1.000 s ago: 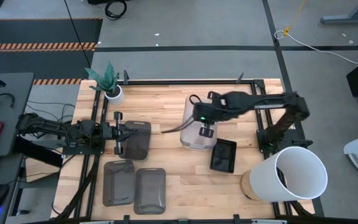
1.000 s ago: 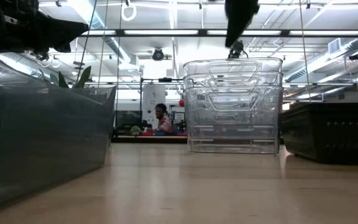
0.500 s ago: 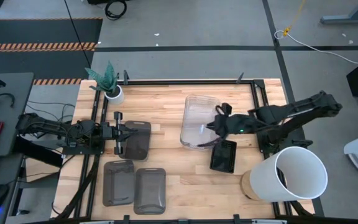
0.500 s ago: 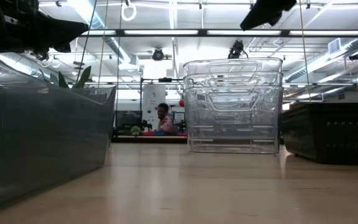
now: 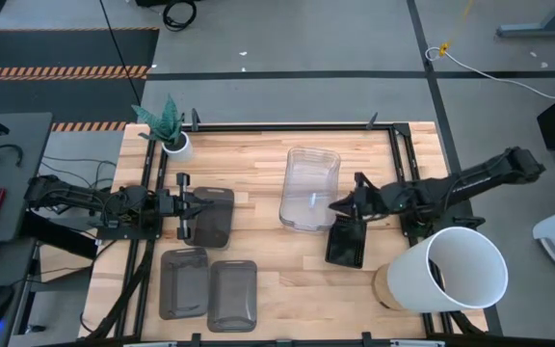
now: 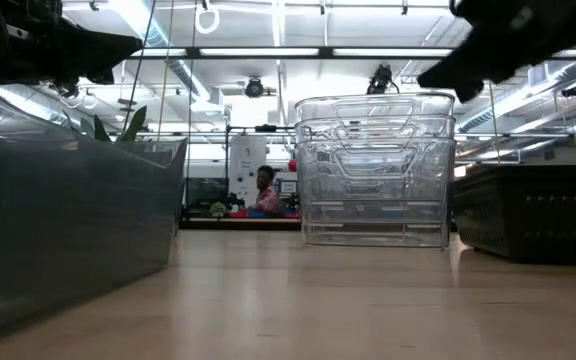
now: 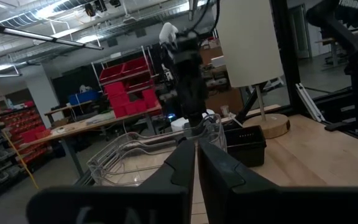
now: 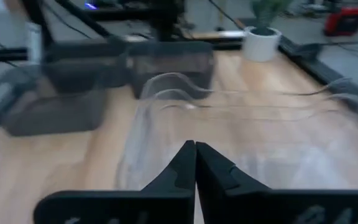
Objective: Stack baskets by color
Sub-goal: Stack the bottom right gray bin on the top gray bin
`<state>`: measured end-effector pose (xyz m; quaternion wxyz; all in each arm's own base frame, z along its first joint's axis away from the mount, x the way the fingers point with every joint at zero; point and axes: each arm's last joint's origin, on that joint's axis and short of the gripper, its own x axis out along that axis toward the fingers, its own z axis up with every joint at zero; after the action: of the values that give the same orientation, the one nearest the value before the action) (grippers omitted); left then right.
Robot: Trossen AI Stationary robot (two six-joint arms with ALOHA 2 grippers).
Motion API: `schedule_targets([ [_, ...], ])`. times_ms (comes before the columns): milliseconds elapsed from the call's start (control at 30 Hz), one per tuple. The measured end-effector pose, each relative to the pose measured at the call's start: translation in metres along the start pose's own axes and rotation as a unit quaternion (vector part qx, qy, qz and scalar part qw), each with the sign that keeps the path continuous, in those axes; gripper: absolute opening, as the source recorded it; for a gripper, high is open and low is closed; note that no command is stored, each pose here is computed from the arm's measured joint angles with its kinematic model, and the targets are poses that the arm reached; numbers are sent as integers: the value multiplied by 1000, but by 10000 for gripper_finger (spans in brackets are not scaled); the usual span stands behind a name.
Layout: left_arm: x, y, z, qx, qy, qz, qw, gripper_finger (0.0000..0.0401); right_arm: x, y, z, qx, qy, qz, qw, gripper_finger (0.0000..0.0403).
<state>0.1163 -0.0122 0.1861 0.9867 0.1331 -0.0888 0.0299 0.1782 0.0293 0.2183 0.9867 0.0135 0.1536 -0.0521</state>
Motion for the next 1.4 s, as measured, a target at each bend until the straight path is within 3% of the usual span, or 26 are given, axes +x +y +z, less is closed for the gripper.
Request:
schedule_targets([
  [233, 0, 0, 0, 0, 0, 0, 1000, 33, -9, -6, -42, 18, -45, 23, 999, 6],
  [567, 0, 0, 0, 0, 0, 0, 1000, 26, -26, -15, -71, 28, -116, 31, 992, 6],
  [1100, 0, 0, 0, 0, 0, 0, 1000, 31, -48, -10, -73, 41, -123, 93, 987, 6],
  [1400, 0, 0, 0, 0, 0, 0, 1000, 35, -72, -16, -67, 40, -122, 67, 990, 6],
])
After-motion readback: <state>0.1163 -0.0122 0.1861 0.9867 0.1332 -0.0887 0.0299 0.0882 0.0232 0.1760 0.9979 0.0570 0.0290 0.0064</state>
